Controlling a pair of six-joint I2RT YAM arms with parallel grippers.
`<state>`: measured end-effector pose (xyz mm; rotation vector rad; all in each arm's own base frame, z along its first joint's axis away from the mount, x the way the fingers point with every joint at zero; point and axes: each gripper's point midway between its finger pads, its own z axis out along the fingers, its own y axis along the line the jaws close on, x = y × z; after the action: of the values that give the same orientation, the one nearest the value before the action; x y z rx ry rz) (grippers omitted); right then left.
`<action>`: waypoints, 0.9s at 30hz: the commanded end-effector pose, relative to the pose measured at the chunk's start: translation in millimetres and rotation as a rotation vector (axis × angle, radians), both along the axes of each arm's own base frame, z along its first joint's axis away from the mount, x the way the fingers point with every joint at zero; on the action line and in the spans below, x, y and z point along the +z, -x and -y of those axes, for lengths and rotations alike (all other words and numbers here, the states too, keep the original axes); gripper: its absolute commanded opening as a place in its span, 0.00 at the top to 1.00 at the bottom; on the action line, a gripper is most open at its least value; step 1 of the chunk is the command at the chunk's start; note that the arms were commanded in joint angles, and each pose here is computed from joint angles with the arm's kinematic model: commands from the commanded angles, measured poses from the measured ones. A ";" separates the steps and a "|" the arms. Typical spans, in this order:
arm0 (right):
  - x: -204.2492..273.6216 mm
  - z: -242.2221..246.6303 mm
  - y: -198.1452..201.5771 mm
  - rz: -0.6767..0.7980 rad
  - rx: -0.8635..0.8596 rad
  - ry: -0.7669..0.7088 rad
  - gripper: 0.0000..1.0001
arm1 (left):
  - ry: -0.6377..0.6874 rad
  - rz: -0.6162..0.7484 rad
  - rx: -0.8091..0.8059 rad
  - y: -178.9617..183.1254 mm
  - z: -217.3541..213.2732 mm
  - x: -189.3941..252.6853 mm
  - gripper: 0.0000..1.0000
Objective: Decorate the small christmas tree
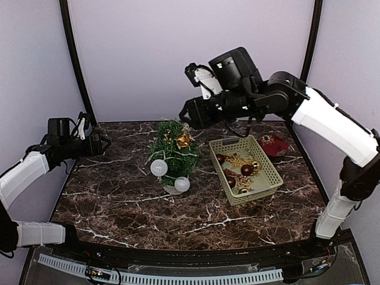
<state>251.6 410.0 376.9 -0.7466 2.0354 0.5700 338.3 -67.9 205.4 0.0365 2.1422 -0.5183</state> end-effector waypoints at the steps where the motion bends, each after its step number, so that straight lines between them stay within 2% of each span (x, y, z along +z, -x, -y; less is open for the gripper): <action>1: -6.5 60.7 -30.4 -0.028 -0.179 -0.068 0.49 | -0.020 0.048 0.017 0.8 -5.3 7.8 0.19; 8: -81.0 158.0 -78.8 -0.159 -0.403 -0.053 0.44 | -0.046 0.070 0.040 1.0 -10.6 9.4 0.19; 12: -140.4 184.8 -92.7 -0.261 -0.435 -0.006 0.45 | -0.059 0.074 0.049 0.6 -13.0 8.5 0.19; 19: -239.8 168.3 -83.9 -0.437 -0.257 0.107 0.48 | -0.070 0.055 0.052 -1.4 -14.5 1.1 0.19; 27: -291.3 165.6 -105.4 -0.442 -0.229 0.257 0.51 | -0.085 0.036 0.059 -2.5 -16.7 -5.3 0.19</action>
<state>338.6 232.8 83.8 -0.4607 2.6708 0.3794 339.9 -55.6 203.8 0.0239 2.1245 -0.4194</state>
